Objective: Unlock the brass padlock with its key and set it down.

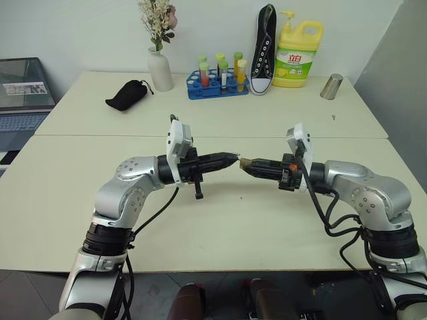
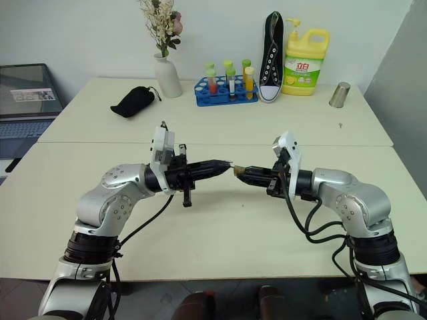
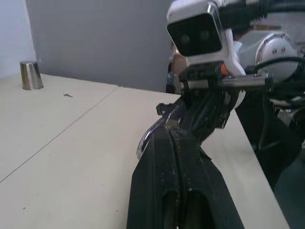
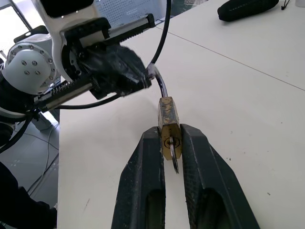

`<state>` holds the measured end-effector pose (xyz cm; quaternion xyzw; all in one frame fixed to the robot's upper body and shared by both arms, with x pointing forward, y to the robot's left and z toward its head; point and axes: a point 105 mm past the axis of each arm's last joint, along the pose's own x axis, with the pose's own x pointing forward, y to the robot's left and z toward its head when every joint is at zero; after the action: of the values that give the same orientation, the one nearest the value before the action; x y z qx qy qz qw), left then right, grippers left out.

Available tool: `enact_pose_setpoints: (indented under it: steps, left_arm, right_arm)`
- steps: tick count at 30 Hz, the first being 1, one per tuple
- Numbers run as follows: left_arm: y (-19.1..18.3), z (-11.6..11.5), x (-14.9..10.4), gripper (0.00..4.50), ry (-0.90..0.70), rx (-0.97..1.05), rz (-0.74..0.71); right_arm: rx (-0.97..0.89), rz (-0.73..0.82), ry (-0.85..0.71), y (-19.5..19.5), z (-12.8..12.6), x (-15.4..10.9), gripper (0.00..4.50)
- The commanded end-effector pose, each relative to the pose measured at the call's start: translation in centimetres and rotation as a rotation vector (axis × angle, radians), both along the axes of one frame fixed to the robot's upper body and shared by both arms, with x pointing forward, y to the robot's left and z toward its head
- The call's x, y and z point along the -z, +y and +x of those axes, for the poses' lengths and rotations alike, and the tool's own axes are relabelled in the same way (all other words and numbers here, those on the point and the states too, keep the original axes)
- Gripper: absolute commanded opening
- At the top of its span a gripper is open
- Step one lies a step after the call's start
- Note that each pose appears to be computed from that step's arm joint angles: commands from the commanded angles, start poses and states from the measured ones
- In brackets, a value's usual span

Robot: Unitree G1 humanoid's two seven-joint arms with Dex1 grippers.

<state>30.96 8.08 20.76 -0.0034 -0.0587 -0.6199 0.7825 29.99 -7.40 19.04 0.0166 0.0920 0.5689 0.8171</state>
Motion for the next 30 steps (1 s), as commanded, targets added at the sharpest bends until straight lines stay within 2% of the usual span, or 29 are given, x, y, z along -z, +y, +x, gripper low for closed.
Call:
enact_pose_setpoints:
  steps: [1,9,13,16,18,20,23,26,30]
  left_arm:
    - [-0.2,-0.3,-1.8,0.0,-0.063,0.006,-0.025]
    - [-0.2,-0.2,-1.3,0.0,-0.084,-0.007,0.011]
    - [0.3,0.3,-1.2,0.0,-0.153,-0.057,0.053]
    - [1.5,1.2,-1.5,0.0,-0.328,-0.133,0.145]
    - [2.4,1.3,-0.8,0.0,-0.497,-0.137,0.261]
    - [3.0,1.1,0.3,0.0,-0.583,-0.106,0.35]
    - [3.8,0.3,2.2,0.59,-0.636,-0.013,0.454]
    - [4.8,-0.7,3.9,1.55,-0.67,0.086,0.544]
    - [4.8,-1.8,4.6,2.86,-0.67,0.14,0.539]
  right_arm:
    - [-0.021,0.008,-0.048,0.1,-0.4,-0.9,0.15]
    - [-0.02,0.009,-0.047,0.1,-0.5,-0.9,0.15]
    - [-0.015,0.01,-0.039,0.1,-0.5,-0.8,0.15]
    - [0.012,0.022,0.005,-0.2,-0.3,-0.6,0.15]
    - [0.03,0.018,0.065,-0.5,-0.4,0.1,0.15]
    - [0.034,0.011,0.121,-0.6,-0.8,0.8,0.15]
    - [0.044,0.014,0.18,-0.5,-1.2,1.5,0.15]
    - [0.066,0.023,0.254,-0.1,-1.5,2.5,0.15]
    - [0.159,0.022,0.385,0.7,-1.0,4.8,0.15]
